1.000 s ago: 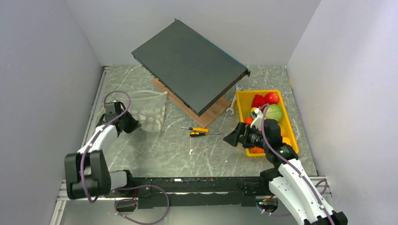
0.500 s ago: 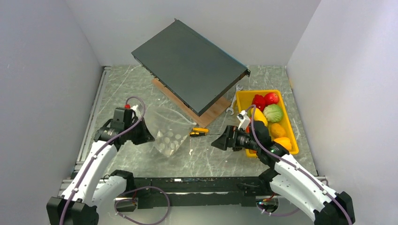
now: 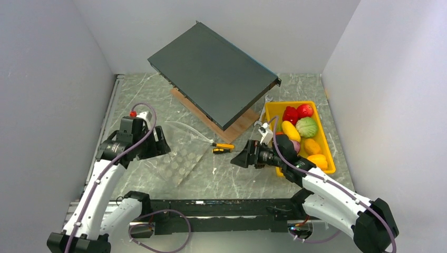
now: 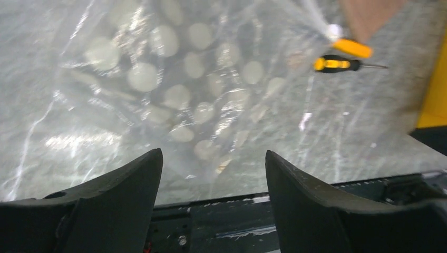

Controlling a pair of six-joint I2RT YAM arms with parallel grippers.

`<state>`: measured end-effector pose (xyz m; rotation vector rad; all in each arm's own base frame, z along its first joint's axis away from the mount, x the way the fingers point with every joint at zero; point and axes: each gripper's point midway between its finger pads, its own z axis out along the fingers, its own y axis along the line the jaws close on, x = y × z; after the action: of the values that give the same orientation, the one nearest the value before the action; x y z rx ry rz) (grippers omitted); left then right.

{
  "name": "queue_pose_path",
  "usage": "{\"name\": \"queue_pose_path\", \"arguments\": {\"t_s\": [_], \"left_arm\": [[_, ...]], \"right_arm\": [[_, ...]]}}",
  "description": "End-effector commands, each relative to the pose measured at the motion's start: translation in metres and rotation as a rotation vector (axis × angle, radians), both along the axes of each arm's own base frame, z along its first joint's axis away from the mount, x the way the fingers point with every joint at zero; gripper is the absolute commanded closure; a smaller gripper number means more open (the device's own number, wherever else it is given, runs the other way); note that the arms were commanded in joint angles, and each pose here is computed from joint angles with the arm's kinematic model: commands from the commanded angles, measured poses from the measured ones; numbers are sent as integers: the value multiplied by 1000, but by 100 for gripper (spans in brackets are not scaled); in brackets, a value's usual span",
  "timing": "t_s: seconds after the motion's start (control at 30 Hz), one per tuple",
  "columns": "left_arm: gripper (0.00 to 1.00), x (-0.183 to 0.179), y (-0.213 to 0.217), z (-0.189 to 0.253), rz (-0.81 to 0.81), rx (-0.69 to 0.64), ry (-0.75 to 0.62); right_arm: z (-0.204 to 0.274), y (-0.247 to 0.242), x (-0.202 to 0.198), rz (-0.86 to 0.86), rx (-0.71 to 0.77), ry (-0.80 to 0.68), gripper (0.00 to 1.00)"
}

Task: Place the food in the zip-top bag and seal the zipper
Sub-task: Adjust the zipper food storage bag at the center of the board.

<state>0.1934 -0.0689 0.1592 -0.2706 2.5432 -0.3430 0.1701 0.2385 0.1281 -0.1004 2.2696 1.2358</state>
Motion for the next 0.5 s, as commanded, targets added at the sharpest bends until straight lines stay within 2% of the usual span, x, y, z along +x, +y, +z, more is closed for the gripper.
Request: {"name": "queue_pose_path", "arguments": {"t_s": [0.0, 0.1, 0.3, 0.47], "left_arm": [[27, 15, -46, 22, -165, -194, -145], [29, 19, -74, 8, -218, -181, -145], [29, 28, -111, -22, -204, -96, -184], [37, 18, -122, -61, -156, -69, -104]], "right_arm": [[17, 4, 8, -29, 40, -68, 0], [17, 3, 8, -44, 54, -66, 0], [13, 9, 4, -27, 83, -29, 0], [15, 9, 7, -34, 90, -62, 0]]}}
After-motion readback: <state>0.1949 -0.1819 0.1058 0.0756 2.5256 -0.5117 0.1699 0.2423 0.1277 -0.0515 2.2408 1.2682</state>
